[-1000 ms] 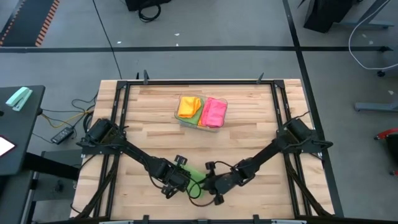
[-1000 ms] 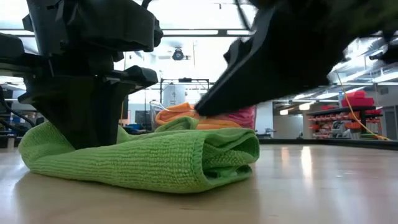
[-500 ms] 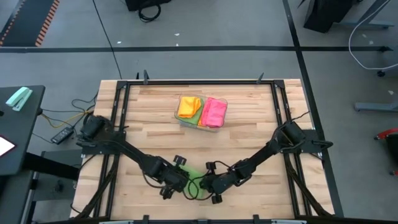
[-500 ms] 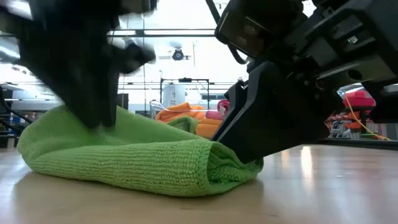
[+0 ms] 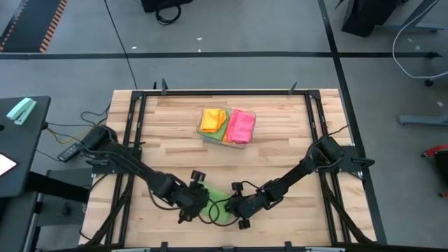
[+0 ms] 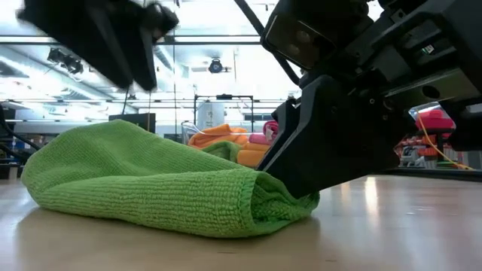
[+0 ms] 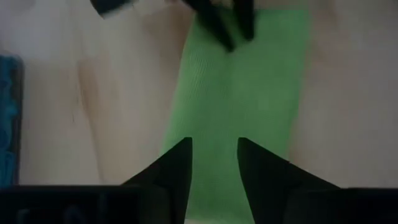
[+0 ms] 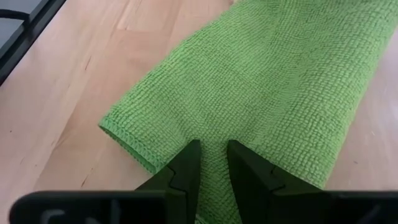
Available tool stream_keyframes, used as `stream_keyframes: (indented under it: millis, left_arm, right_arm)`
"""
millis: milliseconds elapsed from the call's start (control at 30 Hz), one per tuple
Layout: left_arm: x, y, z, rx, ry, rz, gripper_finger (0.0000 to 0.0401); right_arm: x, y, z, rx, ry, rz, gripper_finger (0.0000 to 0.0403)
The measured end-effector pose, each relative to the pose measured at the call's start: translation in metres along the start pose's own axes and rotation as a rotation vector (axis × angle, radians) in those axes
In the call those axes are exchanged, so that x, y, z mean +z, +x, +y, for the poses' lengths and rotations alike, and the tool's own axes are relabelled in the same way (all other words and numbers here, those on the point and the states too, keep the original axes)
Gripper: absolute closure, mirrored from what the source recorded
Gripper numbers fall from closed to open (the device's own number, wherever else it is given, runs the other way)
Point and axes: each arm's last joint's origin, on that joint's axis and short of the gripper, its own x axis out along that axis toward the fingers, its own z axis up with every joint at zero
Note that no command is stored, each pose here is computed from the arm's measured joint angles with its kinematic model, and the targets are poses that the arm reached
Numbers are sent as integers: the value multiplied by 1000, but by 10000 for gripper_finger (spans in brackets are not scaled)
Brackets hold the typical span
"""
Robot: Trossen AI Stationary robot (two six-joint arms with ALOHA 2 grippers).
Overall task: Fold microfiber towels
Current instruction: Fold the green microfiber cloth
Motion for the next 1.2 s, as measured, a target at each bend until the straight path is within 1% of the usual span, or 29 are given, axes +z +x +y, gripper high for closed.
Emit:
stream_keyframes:
  millis: [67, 167, 267, 333, 400, 467, 567, 667, 833, 967, 1200]
  left_arm:
    - [-3, 15, -3, 28, 32, 40, 260]
    - [-11, 40, -2, 54, 42, 135, 263]
    - [-22, 65, 2, 99, 9, 237, 273]
    - [-25, 74, 4, 106, 0, 264, 281]
    - [-25, 77, 4, 107, 7, 271, 288]
    - [-24, 73, 2, 105, 25, 269, 296]
    - [-14, 49, 0, 86, 77, 227, 307]
    - [-4, 22, -5, 57, 78, 135, 315]
    - [-4, -8, -13, 30, 50, 82, 317]
    - [-7, -13, -22, 18, 50, 77, 315]
    - [-10, -15, -29, 11, 75, 86, 325]
  right_arm:
    - [0, 0, 0, 0, -4, 0, 311]
    - [0, 0, 0, 1, -16, -4, 311]
    - [0, 0, 0, 1, -28, -6, 311]
    - [0, 0, 0, 2, -28, -7, 311]
    - [0, 0, 0, 2, -28, -8, 311]
    - [0, 0, 0, 1, -28, -8, 311]
    - [0, 0, 0, 1, -28, -7, 311]
    - [0, 0, 0, 2, -28, -8, 311]
    - [0, 0, 0, 2, -23, -8, 311]
    - [0, 0, 0, 2, -21, -10, 311]
    - [0, 0, 0, 2, -20, -11, 311]
